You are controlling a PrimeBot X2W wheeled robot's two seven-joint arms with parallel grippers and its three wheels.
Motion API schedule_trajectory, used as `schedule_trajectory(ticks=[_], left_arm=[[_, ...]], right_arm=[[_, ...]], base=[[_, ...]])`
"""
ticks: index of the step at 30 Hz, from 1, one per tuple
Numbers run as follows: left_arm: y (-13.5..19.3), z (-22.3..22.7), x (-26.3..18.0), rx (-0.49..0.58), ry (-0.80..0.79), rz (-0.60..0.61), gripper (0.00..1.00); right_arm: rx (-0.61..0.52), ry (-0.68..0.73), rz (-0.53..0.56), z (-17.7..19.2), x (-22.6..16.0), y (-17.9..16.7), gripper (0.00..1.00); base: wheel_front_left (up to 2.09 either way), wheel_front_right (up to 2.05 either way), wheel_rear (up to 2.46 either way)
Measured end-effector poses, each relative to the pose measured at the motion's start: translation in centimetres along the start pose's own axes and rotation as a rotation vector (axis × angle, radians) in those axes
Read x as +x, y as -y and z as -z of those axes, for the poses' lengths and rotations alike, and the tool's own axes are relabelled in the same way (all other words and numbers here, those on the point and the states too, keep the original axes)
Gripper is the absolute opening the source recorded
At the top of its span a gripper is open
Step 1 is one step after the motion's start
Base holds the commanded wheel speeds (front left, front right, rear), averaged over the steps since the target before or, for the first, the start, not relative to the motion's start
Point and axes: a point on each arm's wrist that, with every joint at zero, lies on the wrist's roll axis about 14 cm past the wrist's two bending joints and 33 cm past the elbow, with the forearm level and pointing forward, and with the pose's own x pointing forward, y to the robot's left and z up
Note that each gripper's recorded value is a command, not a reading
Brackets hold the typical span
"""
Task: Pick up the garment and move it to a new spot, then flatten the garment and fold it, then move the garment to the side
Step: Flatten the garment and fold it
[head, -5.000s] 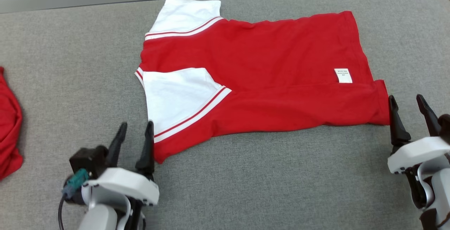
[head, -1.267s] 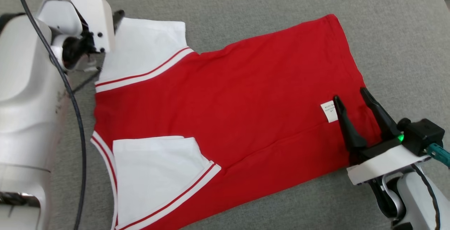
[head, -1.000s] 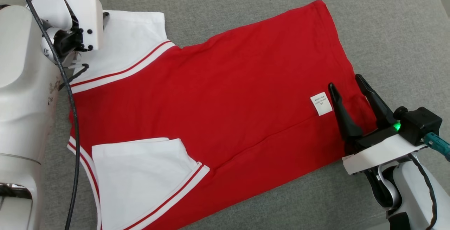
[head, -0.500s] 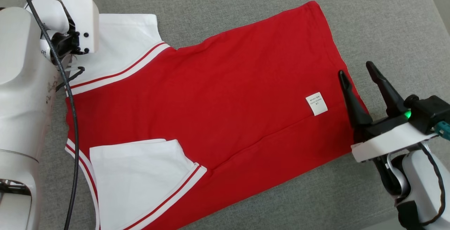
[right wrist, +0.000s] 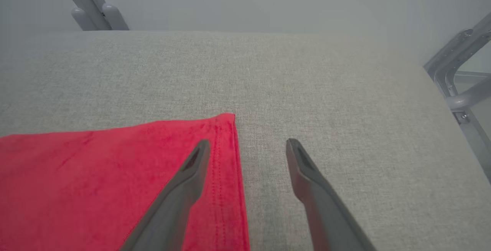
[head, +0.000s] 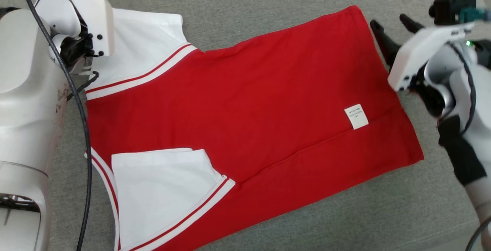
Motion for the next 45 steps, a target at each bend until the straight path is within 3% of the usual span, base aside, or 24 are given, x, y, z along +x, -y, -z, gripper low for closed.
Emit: schedule_trajectory(ticks=[13, 23, 24, 25, 26, 33, 45], left_arm=[[-1.2, -0.2, 0.1, 0.015, 0.022, 0.004, 0.0], [-1.1, -0.4, 0.2, 0.03, 0.048, 0.018, 0.0], [-1.2, -0.3, 0.3, 0.033, 0.048, 0.019, 0.0], [-1.2, -0.3, 0.3, 0.034, 0.05, 0.018, 0.0], [-1.3, -0.3, 0.3, 0.036, 0.051, 0.017, 0.0], [-2.8, -2.2, -0.3, 0.063, 0.165, -0.016, 0.0], [-2.7, -7.0, -3.2, 0.008, 0.47, 0.017, 0.0]], right_arm=[[-0.087, -0.342, -0.002, 0.9, 4.7, -2.3, 1.0], [-0.111, -0.396, 0.002, 1.6, 6.0, -2.8, 1.0], [-0.112, -0.399, 0.001, 1.7, 6.1, -2.8, 0.8], [-0.112, -0.398, 0.002, 1.7, 6.2, -2.8, 0.31], [-0.113, -0.394, 0.001, 1.6, 6.3, -2.9, 0.0], [-0.054, -0.327, 0.012, 0.8, 6.4, -2.2, 0.0], [0.028, 0.06, 0.005, -5.6, 6.3, -0.5, 0.0]], base=[[0.0, 0.0, 0.0], [0.0, 0.0, 0.0], [0.0, 0.0, 0.0], [0.0, 0.0, 0.0], [0.0, 0.0, 0.0], [0.0, 0.0, 0.0], [0.0, 0.0, 0.0]])
